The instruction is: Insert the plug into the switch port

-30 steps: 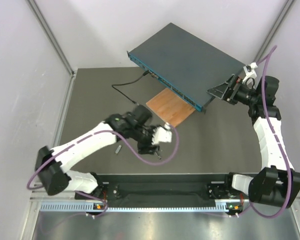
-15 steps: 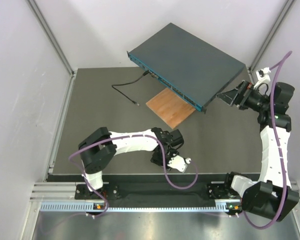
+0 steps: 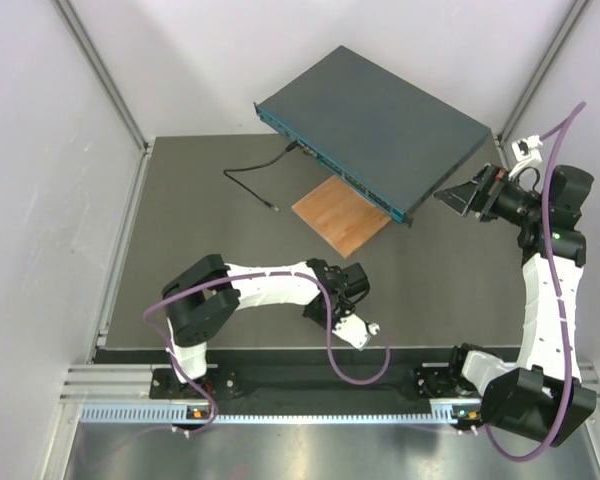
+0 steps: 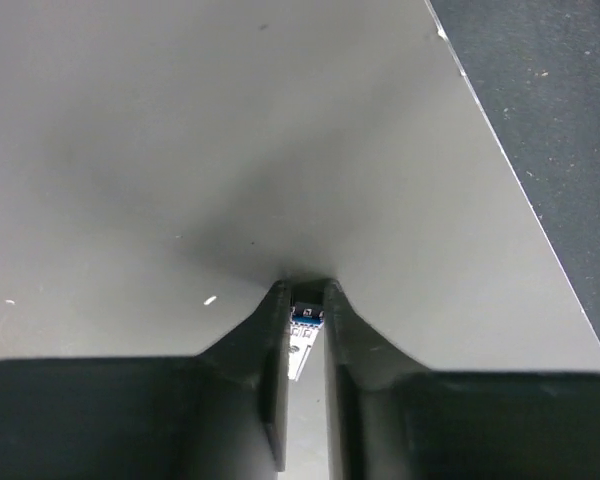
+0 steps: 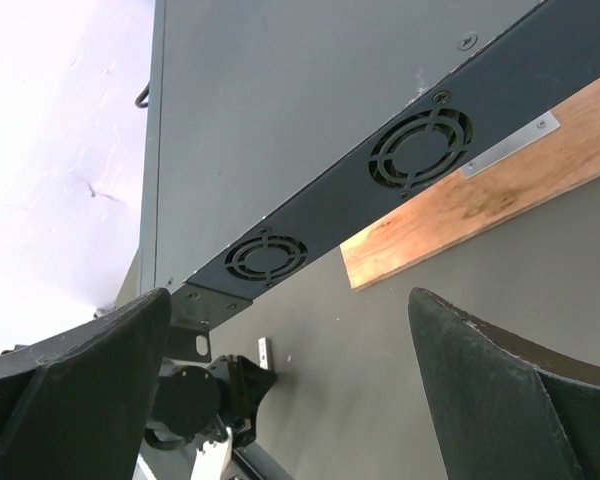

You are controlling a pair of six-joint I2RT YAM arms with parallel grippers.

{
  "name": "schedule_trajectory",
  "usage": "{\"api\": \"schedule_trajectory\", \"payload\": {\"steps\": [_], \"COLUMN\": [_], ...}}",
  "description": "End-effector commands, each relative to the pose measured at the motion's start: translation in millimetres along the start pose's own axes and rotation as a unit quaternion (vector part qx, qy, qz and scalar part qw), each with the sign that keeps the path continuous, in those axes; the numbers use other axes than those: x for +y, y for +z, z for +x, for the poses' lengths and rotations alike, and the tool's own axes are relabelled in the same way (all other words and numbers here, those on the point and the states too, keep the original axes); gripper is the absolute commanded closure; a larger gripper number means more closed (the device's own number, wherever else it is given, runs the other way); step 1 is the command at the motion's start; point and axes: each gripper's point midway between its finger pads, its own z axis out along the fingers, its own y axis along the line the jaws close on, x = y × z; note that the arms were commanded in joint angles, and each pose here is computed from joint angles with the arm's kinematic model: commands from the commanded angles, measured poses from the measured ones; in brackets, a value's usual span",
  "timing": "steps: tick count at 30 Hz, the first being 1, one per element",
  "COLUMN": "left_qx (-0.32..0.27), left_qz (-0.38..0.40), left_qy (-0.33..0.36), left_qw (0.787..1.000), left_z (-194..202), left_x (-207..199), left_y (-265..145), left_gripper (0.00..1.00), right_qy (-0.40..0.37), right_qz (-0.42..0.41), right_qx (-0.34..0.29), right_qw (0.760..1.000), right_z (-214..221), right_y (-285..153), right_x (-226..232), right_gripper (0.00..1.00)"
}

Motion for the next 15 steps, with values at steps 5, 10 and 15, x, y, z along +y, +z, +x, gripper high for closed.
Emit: {"api": "schedule_trajectory", "payload": {"steps": [5, 10, 15], "left_qx": [-0.024, -0.127, -0.232], "left_qz": [-0.012, -0.087, -0.238], "left_qy": [0.027, 0.057, 0.121], "left_qw": [0.999, 0.986, 0.935], "left_z": [-3.4, -31.4, -52.1], "left_x": [-3.6, -8.3, -15.1], "left_y": [-16.9, -97.5, -194.9], "left_gripper": [1.00, 1.00, 1.00], "right_qy": [-0.064, -0.115, -0.136], "right_qz": [-0.020, -0.030, -0.092], "right_qx": [-0.018, -0.021, -0.004], "right_qw": [0.998, 0.993, 0.986], "right_z": [-24.3, -41.1, -45.5], "right_y": [-13.0, -23.8, -30.0], "right_x": [24.5, 46.5, 83.1], "right_gripper": [0.00, 0.00, 0.01]}}
